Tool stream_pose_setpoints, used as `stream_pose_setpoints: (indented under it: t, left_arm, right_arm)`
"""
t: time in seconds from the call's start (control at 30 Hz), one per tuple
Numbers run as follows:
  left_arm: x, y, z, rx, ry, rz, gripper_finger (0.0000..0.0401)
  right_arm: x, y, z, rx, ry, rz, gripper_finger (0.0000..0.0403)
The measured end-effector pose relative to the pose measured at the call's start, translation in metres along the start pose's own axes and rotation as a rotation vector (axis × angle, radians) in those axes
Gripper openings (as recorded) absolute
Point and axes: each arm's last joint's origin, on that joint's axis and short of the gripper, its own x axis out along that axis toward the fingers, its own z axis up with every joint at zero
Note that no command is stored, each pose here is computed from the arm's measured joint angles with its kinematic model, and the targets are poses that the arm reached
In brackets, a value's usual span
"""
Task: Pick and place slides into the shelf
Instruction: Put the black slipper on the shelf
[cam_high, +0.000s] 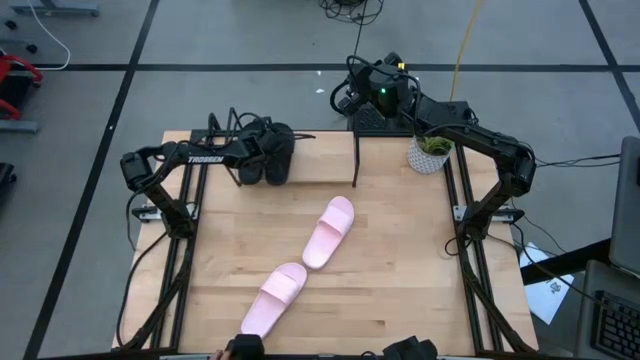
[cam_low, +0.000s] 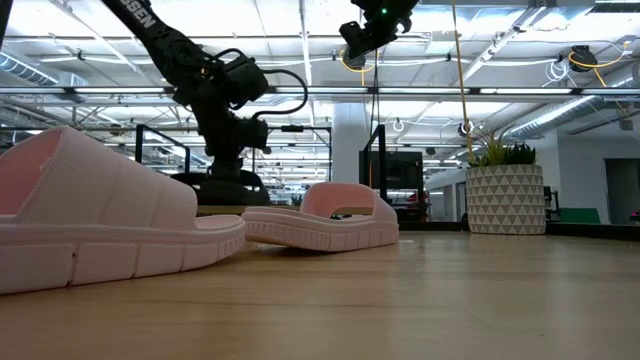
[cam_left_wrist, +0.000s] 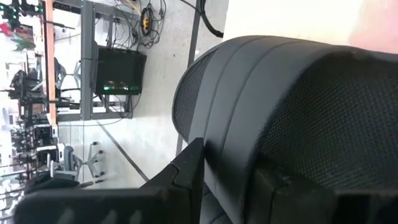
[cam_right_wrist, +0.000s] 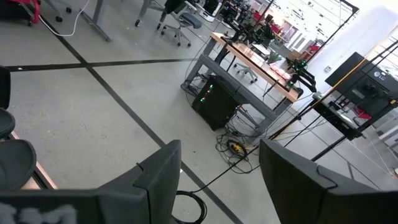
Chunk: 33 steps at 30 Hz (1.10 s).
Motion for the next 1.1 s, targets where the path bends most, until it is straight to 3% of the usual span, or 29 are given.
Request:
stream_pose_setpoints:
  t: [1.1]
  left_arm:
    - [0.0042, 0.0033, -0.0053, -0.021, 0.019, -0.018, 0.0086]
  right_arm:
    - [0.0000, 0.0000, 0.0000, 0.000, 0.000, 0.000, 0.0205]
